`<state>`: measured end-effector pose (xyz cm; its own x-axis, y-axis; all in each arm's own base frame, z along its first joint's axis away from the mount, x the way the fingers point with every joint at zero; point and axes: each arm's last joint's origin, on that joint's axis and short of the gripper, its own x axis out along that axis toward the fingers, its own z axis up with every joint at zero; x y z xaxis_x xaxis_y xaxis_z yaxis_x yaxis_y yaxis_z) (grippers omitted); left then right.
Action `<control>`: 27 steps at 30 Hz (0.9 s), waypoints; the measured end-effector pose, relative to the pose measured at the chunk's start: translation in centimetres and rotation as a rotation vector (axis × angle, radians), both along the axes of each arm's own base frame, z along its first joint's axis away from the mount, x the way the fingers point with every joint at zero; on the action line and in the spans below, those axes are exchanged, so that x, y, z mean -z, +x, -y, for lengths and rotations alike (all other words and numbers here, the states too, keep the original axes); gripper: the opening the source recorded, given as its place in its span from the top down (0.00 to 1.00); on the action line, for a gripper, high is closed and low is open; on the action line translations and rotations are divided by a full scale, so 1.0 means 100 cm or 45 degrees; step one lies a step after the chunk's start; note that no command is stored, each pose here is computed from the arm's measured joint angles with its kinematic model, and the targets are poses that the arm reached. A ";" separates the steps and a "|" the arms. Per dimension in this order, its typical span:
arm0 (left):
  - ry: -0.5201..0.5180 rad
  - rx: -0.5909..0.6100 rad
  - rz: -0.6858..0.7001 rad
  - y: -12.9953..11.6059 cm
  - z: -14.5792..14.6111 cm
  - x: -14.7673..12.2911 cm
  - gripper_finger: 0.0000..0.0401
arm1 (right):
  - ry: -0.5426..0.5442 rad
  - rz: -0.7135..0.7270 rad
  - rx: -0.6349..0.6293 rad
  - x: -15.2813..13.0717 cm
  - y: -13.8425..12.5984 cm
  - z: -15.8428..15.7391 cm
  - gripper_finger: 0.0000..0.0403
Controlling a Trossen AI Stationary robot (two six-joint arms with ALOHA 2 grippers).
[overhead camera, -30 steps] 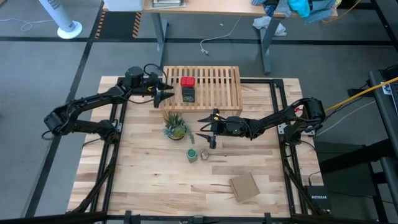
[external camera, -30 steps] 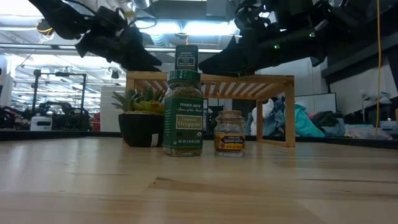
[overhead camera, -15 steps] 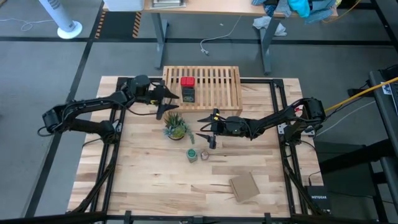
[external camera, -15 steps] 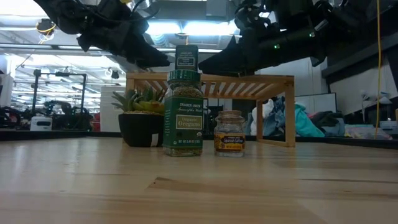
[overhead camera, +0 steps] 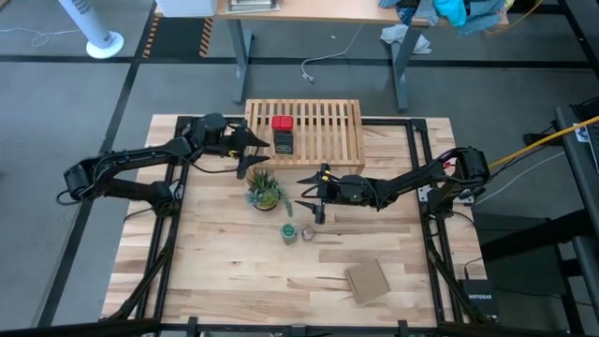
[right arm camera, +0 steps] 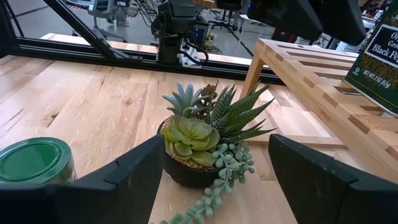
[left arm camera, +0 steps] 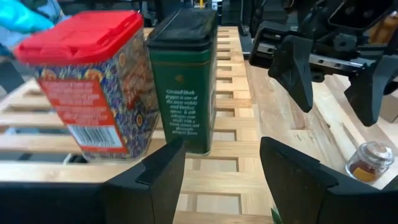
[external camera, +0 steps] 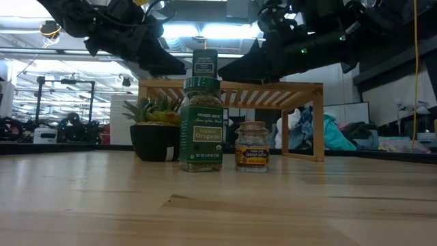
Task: Shelf spices
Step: Remove the black seasoning can from the shelf
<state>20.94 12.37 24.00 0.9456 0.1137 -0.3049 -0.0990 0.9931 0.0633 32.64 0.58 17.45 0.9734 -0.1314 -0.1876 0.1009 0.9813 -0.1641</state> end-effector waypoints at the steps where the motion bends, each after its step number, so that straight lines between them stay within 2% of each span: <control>1: -0.012 -0.004 -0.001 0.000 0.000 0.000 0.50 | 0.000 0.000 0.000 0.000 0.000 0.000 0.28; 8: -0.072 -0.023 0.006 0.000 0.000 0.000 0.50 | 0.000 -0.001 -0.001 0.000 0.000 0.000 0.28; 27: -0.040 -0.010 0.004 0.000 0.000 0.000 0.50 | -0.001 -0.028 0.000 0.002 0.000 0.000 0.28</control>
